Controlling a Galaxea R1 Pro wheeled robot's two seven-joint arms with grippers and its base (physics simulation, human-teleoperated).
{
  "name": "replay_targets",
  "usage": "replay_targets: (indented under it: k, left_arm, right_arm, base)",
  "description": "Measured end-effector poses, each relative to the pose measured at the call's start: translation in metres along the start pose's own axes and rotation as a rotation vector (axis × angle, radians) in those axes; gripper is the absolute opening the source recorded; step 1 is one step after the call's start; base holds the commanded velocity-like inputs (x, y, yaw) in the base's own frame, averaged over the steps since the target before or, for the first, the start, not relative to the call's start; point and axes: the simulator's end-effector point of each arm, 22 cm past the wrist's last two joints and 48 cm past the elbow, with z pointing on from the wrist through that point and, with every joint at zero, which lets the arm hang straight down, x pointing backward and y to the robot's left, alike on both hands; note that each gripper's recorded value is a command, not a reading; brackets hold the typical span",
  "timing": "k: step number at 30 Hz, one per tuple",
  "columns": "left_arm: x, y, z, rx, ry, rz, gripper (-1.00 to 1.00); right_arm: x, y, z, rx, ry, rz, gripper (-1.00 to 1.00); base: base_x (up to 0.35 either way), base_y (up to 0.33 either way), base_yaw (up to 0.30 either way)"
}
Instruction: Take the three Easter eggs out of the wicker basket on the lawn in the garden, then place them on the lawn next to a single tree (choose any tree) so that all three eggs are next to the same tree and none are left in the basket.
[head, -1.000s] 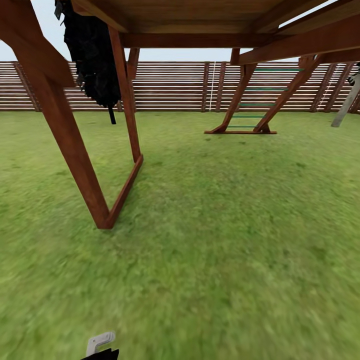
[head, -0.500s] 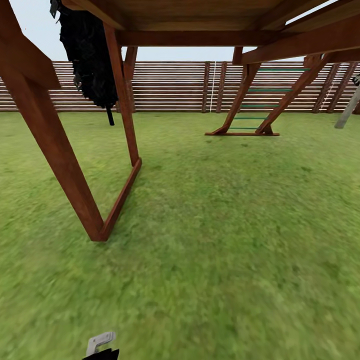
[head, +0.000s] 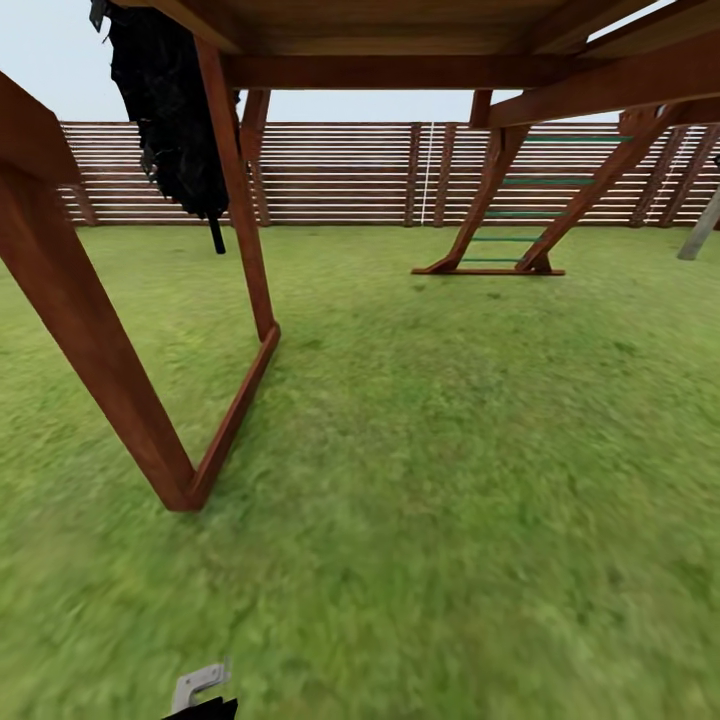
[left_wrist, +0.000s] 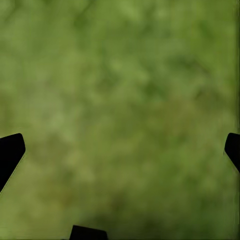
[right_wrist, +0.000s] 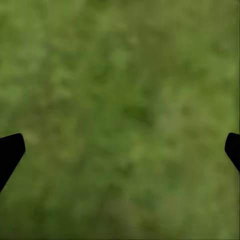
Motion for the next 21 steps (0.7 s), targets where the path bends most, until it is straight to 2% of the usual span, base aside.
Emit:
replay_targets:
  k: [21]
  left_arm:
    - [-0.0002,0.0,0.0,0.0,0.0,0.0,1.0]
  right_arm:
    - [0.0001,0.0,0.0,0.0,0.0,0.0,1.0]
  base:
    - [0.339,0.0,0.0]
